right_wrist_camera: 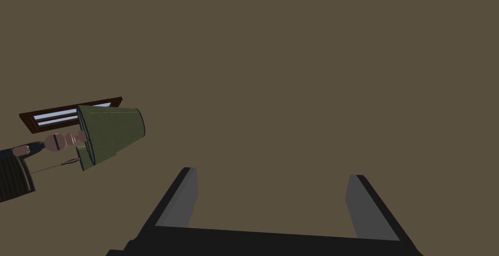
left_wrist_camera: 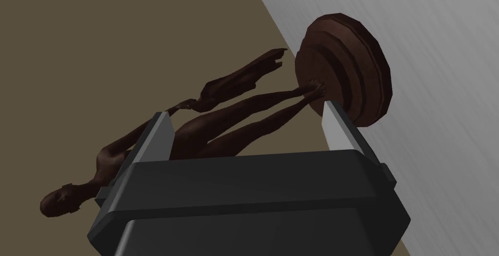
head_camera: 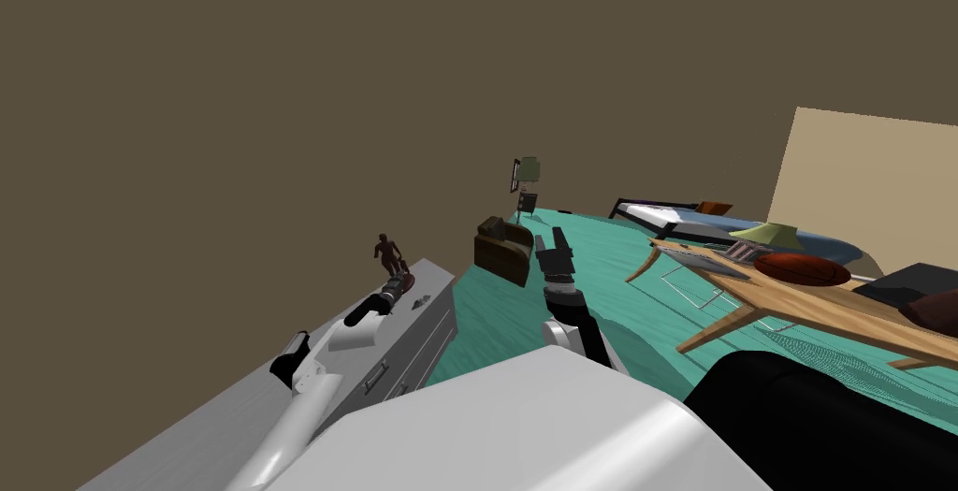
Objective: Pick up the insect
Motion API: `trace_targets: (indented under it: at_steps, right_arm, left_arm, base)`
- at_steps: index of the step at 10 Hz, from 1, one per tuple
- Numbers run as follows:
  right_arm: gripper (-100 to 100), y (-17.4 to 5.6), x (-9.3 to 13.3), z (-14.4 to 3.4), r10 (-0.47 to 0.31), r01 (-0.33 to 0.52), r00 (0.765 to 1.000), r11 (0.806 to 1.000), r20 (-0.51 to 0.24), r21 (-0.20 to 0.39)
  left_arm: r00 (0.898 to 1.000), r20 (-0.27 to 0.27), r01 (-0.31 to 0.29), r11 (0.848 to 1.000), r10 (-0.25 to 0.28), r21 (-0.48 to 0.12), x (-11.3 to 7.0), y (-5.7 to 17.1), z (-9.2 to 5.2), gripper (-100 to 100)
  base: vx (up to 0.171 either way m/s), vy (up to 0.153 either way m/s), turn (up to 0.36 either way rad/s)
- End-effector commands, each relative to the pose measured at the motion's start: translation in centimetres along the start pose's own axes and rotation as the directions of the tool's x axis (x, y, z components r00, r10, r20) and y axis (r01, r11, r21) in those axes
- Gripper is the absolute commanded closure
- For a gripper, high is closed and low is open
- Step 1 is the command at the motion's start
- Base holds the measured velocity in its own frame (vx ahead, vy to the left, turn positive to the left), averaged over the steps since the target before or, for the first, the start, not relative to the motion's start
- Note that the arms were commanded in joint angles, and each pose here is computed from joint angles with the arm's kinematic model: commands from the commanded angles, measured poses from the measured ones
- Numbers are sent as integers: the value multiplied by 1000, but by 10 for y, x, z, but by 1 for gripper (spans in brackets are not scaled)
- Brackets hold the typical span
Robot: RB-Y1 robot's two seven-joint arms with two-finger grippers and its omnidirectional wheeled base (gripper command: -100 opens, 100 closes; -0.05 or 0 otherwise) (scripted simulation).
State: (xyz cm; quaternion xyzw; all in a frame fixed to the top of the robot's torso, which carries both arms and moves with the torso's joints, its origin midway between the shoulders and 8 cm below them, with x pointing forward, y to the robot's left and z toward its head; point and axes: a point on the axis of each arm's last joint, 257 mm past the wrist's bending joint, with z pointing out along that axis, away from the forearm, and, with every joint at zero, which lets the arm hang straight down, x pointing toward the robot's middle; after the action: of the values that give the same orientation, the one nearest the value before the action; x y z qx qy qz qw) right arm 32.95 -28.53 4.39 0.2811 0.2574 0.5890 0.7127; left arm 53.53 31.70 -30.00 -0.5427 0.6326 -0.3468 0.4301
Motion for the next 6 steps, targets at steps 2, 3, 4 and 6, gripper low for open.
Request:
trace_targets:
  at_steps: [2,3,4,6]
  right_arm:
    - [0,0,0,0,0,0,1000,1000,0,0]
    - [0,0,0,0,0,0,1000,1000,0,0]
    - [0,0,0,0,0,0,1000,1000,0,0]
    - [0,0,0,0,0,0,1000,1000,0,0]
  left_arm:
    - [1000,-4,14,995,-14,-97,-4,23,7,-100]
    - [1000,-4,13,994,-14,-106,-4,26,7,-100]
    - [1000,-7,28,986,-29,-162,-8,39,12,-100]
    - [999,-10,44,972,-48,-230,-11,55,16,-100]
  base:
    - [0,5,-37]
    - [0,0,0]
    - [1,6,-41]
    - [1,10,-39]
